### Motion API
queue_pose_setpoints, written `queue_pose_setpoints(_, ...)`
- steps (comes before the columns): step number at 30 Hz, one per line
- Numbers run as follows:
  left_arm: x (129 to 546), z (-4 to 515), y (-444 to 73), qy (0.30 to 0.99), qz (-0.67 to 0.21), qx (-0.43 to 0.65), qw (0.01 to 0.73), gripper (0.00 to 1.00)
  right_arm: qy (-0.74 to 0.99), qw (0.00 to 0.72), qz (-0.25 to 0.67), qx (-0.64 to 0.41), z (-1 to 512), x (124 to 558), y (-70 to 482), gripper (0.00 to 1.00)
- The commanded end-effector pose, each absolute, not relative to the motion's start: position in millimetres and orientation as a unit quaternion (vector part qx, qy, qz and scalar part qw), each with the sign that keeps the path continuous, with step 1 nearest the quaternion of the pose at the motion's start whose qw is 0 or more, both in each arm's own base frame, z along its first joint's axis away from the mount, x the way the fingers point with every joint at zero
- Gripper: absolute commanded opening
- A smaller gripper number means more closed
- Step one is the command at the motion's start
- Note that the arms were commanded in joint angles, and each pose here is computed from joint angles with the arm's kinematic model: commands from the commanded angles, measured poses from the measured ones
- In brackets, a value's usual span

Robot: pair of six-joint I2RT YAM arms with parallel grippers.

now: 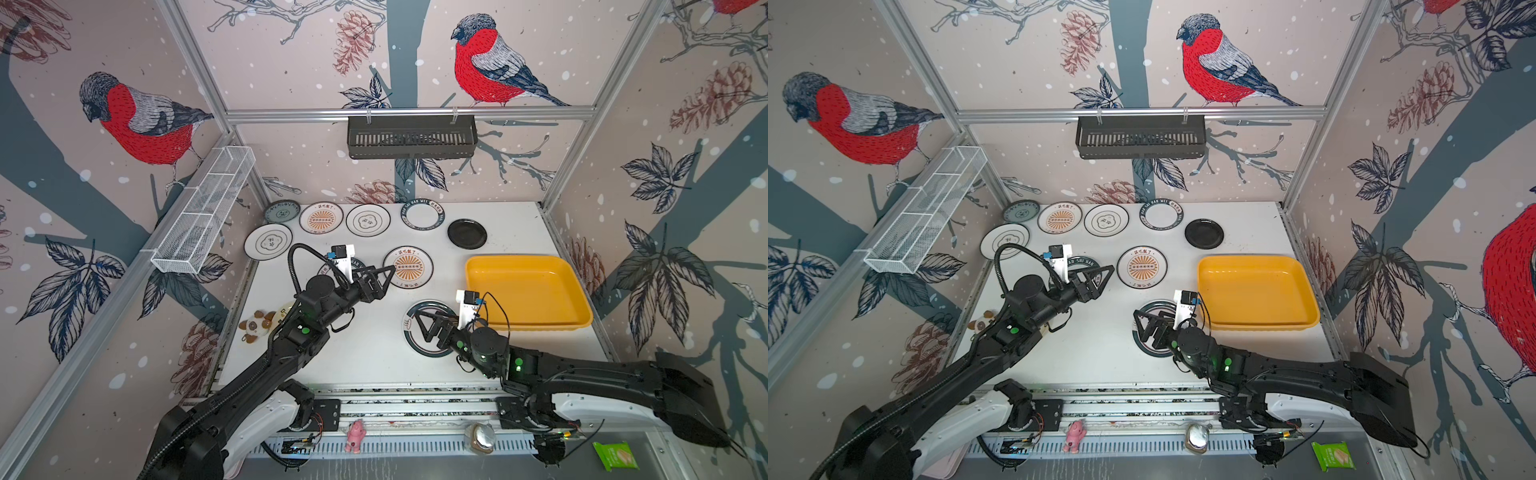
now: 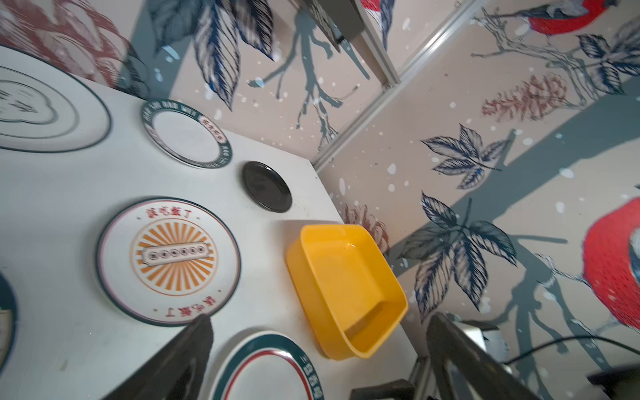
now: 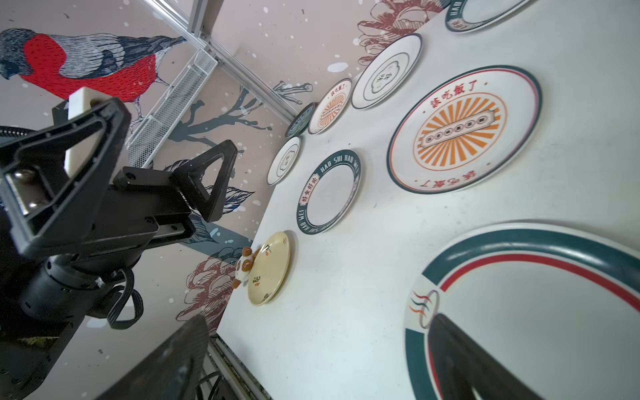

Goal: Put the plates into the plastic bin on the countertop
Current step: 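Reach the right gripper to the red-rimmed plate while the left gripper advances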

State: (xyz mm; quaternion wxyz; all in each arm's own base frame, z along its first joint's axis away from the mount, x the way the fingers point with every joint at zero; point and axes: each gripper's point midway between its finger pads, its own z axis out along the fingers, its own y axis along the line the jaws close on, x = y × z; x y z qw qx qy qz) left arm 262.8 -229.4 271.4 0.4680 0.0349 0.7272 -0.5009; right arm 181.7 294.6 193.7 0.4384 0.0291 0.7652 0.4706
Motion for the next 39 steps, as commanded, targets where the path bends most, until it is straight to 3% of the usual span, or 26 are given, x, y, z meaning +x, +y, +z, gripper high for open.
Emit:
queue_pose_setpoints(1,252,276,-237,0.720,-0.521,0.029,0.457,0.96,0.727,0.480,0.489,0.049,234,193,293,1.00)
queue_pose_setpoints(8,213,301,-252,0.600,-0.632,0.124,0.474,0.96,0.744,0.485,0.450,0.100,224,218,251,1.00)
queue_pose_setpoints(10,224,299,-255,0.625,-0.608,0.120,0.474,0.96,0.774,0.473,0.407,0.113,210,231,236,1.00)
queue_pose_setpoints(13,264,266,-253,0.741,-0.498,0.072,0.445,0.96,0.798,0.464,0.362,0.132,204,233,224,1.00)
queue_pose_setpoints(15,274,262,-252,0.772,-0.460,0.064,0.433,0.96,0.812,0.448,0.348,0.139,193,228,223,1.00)
queue_pose_setpoints(17,271,263,-260,0.766,-0.492,0.050,0.411,0.96,0.827,0.424,0.330,0.165,173,225,218,1.00)
queue_pose_setpoints(22,244,271,-272,0.671,-0.624,0.056,0.396,0.97,0.853,0.382,0.311,0.174,138,216,226,1.00)
queue_pose_setpoints(26,250,265,-272,0.687,-0.621,0.068,0.371,0.97,0.875,0.348,0.288,0.175,125,210,235,1.00)
queue_pose_setpoints(29,263,266,-283,0.726,-0.571,0.110,0.368,0.97,0.885,0.334,0.274,0.174,115,204,238,1.00)
queue_pose_setpoints(32,286,262,-273,0.786,-0.465,0.121,0.390,0.96,0.892,0.318,0.267,0.179,106,202,238,1.00)
queue_pose_setpoints(36,303,282,-261,0.786,-0.380,0.164,0.459,0.96,0.901,0.298,0.248,0.194,97,201,228,1.00)
queue_pose_setpoints(39,308,272,-251,0.796,-0.332,0.178,0.474,0.96,0.909,0.275,0.242,0.197,91,196,221,1.00)
